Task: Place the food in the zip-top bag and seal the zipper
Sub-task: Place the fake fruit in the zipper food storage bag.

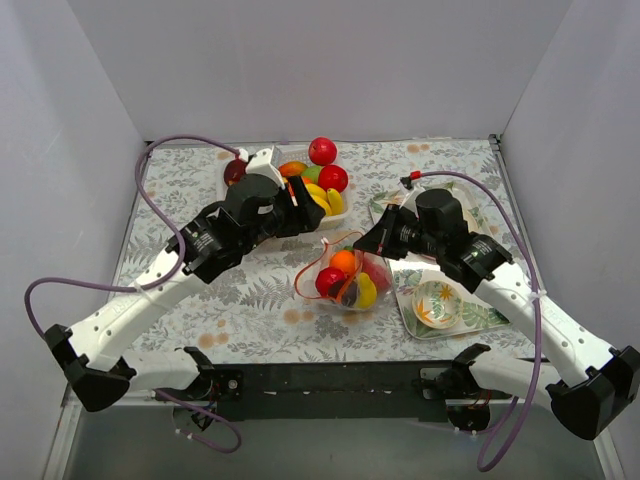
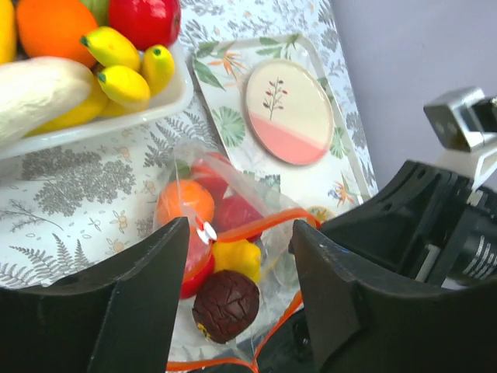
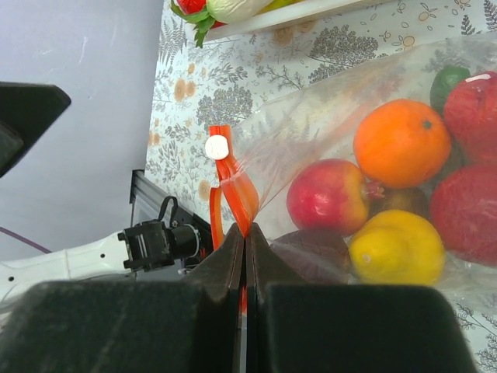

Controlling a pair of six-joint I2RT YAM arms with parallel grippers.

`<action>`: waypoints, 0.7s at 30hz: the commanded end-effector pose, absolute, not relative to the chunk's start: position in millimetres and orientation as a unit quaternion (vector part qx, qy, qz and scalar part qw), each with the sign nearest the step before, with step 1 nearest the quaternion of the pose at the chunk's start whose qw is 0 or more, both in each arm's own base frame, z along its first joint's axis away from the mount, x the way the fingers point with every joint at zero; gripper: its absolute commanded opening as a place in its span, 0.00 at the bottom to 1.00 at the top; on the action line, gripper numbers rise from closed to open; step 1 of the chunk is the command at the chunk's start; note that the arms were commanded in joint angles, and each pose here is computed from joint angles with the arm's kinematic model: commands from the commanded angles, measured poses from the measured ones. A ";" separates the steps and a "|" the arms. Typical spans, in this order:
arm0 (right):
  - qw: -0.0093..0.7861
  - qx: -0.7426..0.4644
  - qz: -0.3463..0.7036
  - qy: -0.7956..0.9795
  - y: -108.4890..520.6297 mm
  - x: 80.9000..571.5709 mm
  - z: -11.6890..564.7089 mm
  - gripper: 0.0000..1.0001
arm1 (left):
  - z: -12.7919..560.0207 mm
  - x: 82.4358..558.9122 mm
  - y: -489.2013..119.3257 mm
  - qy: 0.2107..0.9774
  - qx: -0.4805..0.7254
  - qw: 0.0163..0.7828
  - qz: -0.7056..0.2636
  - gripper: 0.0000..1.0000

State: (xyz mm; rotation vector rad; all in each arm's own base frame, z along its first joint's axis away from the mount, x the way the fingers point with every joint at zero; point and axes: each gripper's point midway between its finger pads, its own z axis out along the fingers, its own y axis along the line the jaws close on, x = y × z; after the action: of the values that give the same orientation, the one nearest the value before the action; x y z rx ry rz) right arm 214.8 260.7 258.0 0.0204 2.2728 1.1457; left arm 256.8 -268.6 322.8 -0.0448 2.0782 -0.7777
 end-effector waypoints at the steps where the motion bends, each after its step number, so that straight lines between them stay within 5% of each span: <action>1: 0.317 -0.011 0.463 0.828 267.7 213.1 288.0 0.01 | 292.1 274.1 -259.9 0.868 -0.043 0.436 -0.235 0.51; 7: 0.311 -0.018 0.464 0.829 277.2 211.4 285.9 0.01 | 245.3 274.9 -268.7 0.889 -0.087 0.389 -0.227 0.46; 15: 0.303 -0.031 0.466 0.831 291.3 204.1 282.3 0.01 | 233.5 270.8 -278.9 0.887 -0.116 0.365 -0.257 0.56; 21: 0.305 -0.035 0.466 0.830 293.7 203.5 284.6 0.01 | 215.1 261.7 -272.0 0.896 -0.149 0.321 -0.267 0.53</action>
State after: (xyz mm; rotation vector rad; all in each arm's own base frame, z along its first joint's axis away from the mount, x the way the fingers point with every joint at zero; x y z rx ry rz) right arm 195.6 284.2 249.2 -0.0766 2.3177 1.1747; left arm 267.9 -279.0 214.5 -0.2994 2.3340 -0.6407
